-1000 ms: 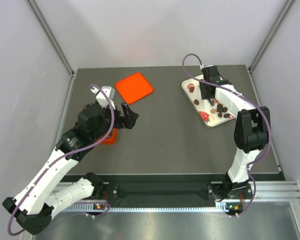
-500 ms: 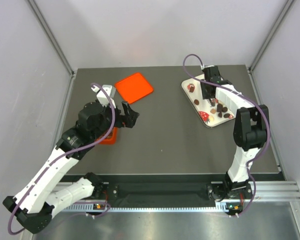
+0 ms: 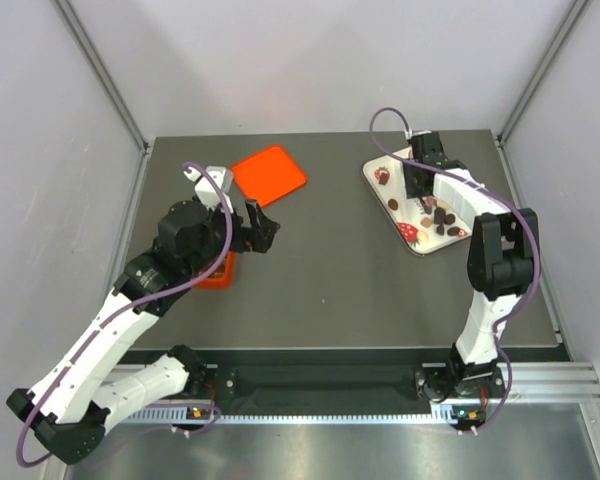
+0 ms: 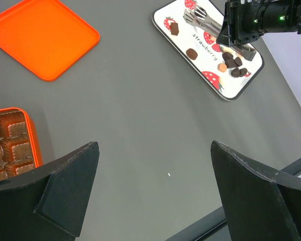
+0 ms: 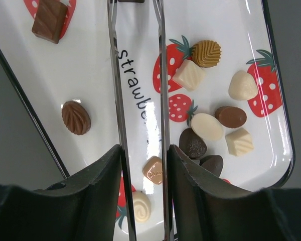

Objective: Pack the chocolate

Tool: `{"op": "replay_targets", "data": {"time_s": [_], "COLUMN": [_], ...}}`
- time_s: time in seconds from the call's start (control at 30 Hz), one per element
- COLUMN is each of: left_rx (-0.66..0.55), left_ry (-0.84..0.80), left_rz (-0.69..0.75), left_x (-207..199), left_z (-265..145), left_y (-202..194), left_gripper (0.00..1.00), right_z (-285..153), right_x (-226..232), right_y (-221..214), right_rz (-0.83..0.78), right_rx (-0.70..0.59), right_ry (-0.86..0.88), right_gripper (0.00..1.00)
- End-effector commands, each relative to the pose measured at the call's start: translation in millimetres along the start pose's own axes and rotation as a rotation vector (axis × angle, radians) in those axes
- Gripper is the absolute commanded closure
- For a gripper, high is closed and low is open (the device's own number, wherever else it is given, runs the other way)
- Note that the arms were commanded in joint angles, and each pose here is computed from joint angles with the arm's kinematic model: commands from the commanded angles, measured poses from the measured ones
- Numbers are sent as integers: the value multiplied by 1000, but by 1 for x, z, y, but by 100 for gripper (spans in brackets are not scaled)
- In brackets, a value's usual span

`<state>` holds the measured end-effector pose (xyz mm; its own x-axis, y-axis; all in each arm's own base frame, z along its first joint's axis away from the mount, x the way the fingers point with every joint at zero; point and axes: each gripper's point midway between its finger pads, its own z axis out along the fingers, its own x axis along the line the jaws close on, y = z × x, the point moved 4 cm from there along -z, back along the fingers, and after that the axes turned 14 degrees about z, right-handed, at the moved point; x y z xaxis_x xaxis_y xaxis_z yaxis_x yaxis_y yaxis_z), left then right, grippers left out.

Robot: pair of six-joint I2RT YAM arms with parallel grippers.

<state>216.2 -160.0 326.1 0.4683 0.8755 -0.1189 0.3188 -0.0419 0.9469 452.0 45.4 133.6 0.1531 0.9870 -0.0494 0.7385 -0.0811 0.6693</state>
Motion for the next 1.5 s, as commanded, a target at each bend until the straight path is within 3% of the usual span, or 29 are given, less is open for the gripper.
{"op": "replay_targets", "data": {"time_s": [0.0, 0.33, 0.6, 0.93, 1.13, 1.47], "left_rx": [-66, -62, -56, -68, -199, -434], "left_ry": [-16, 4, 76, 12, -57, -136], "left_rz": [1, 15, 59, -35, -68, -140], "left_x": [-3, -1, 4, -10, -19, -24], "left_z": [-6, -6, -5, -11, -53, -127], "left_y": [22, 32, 69, 90, 128, 165], "left_gripper": [2, 3, 4, 5, 5, 5], "right_z": [-2, -11, -44, -88, -129, -225], "right_x": [1, 1, -3, -1, 46, 231], "right_y": [35, 38, 45, 53, 52, 3], "right_rz": [49, 62, 112, 161, 192, 139], "right_rx": [-99, -108, -128, -173, -193, -225], "right_ry": [32, 61, 78, 137, 332, 832], "right_gripper": [60, 67, 69, 70, 70, 70]}}
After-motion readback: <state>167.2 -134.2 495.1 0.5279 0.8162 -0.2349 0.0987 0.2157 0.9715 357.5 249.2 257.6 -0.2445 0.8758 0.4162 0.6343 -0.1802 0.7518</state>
